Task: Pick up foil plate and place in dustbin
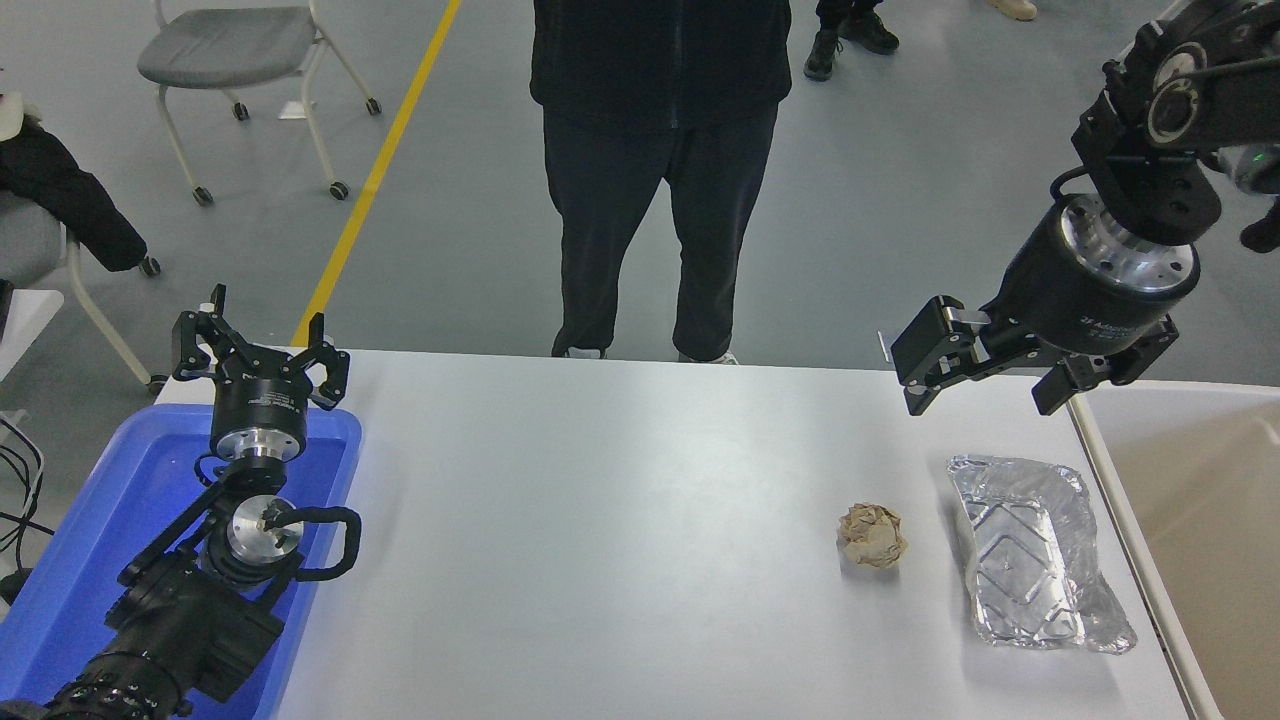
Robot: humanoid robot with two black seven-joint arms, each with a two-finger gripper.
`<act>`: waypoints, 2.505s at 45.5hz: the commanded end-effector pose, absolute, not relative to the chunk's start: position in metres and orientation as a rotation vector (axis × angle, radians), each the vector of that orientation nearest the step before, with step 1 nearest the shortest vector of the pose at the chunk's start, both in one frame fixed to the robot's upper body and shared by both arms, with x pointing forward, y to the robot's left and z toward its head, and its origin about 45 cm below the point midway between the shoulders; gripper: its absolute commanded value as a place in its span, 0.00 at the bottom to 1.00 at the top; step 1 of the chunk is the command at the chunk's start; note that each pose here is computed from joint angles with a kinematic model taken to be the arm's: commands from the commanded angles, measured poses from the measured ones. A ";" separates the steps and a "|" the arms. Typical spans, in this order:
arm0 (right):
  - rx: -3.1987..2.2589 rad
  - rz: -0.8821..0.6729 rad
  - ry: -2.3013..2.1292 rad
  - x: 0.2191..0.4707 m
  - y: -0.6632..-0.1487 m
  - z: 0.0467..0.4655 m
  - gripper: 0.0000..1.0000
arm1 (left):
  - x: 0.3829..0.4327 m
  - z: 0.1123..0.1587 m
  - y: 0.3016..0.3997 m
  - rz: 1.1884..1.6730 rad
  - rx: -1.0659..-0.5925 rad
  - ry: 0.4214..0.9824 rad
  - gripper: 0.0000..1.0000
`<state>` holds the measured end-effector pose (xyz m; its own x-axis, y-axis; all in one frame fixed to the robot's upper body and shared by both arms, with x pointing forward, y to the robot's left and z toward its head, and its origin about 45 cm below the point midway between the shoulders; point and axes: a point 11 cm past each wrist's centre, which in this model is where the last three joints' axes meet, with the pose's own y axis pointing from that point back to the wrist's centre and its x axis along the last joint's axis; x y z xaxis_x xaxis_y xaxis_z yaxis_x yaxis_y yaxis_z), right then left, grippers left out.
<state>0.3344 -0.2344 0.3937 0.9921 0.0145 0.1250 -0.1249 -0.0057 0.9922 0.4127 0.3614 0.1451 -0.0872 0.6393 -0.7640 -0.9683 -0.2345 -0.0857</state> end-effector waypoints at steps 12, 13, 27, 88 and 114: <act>1.577 0.111 -0.091 0.335 -0.238 0.394 1.00 | 0.4127 0.1450 0.3618 1.641 -0.832 0.541 0.99; 1.579 0.109 -0.093 0.335 -0.239 0.395 1.00 | 0.4126 0.1452 0.3622 1.642 -0.834 0.539 0.99; 1.603 0.109 -0.128 0.335 -0.259 0.400 1.00 | 0.4122 0.1443 0.3620 1.642 -0.831 0.542 0.99; 1.331 0.155 -0.130 0.333 -0.480 0.208 1.00 | 0.4127 0.1450 0.3618 1.641 -0.832 0.541 0.99; 1.363 0.265 -0.211 0.328 -0.465 0.128 1.00 | 0.4127 0.1450 0.3618 1.641 -0.832 0.541 0.99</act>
<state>0.3337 -0.4704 0.1591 0.9610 0.0593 0.2702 -0.2766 0.1962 0.9407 0.4127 0.3618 0.1450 -0.0874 0.6408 -0.7627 -0.9686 -0.2335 -0.0852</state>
